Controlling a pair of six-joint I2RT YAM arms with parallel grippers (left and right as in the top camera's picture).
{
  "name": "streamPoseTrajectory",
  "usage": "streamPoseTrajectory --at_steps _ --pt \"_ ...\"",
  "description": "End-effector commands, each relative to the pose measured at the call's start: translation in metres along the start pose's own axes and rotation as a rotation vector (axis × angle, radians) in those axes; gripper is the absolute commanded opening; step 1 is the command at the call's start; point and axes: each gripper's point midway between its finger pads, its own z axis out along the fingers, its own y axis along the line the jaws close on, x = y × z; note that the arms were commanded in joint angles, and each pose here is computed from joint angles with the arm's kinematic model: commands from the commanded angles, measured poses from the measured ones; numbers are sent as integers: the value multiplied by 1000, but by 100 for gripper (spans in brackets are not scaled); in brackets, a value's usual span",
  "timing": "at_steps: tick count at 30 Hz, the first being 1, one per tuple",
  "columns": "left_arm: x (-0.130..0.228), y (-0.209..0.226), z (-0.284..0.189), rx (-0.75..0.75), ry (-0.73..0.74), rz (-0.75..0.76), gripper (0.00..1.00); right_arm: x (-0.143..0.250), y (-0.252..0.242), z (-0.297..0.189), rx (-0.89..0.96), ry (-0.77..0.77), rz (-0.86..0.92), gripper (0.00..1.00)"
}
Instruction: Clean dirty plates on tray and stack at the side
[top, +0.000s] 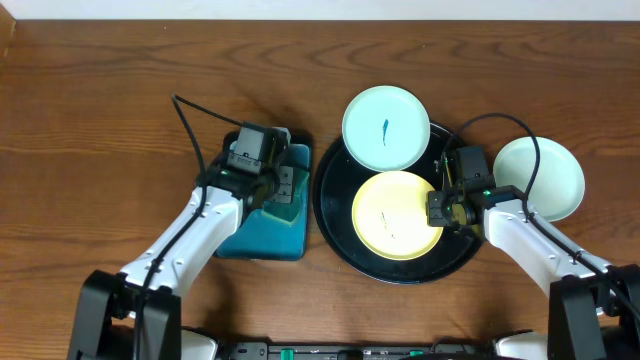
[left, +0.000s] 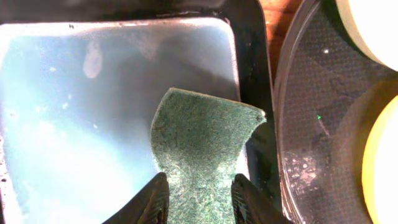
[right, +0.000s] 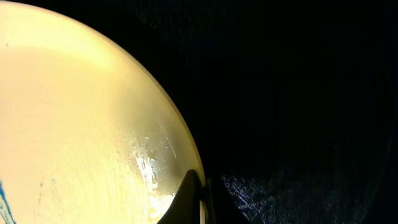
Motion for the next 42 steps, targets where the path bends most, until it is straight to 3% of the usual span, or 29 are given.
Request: streamPoseTrajectory --at_steps 1,15,16,19,42 --pt "7 0 7 -1 35 -52 36 1 -8 -1 52 -12 14 1" --pt "43 -4 56 -21 184 -25 36 1 -8 -1 52 -12 14 1" --pt "46 -2 59 -25 193 -26 33 1 -8 -1 52 -11 14 1" --pt "50 0 63 -32 209 -28 8 1 -8 -1 52 -11 14 1" --pt "-3 -13 -7 20 -22 -55 7 1 -8 -1 53 -8 14 1"
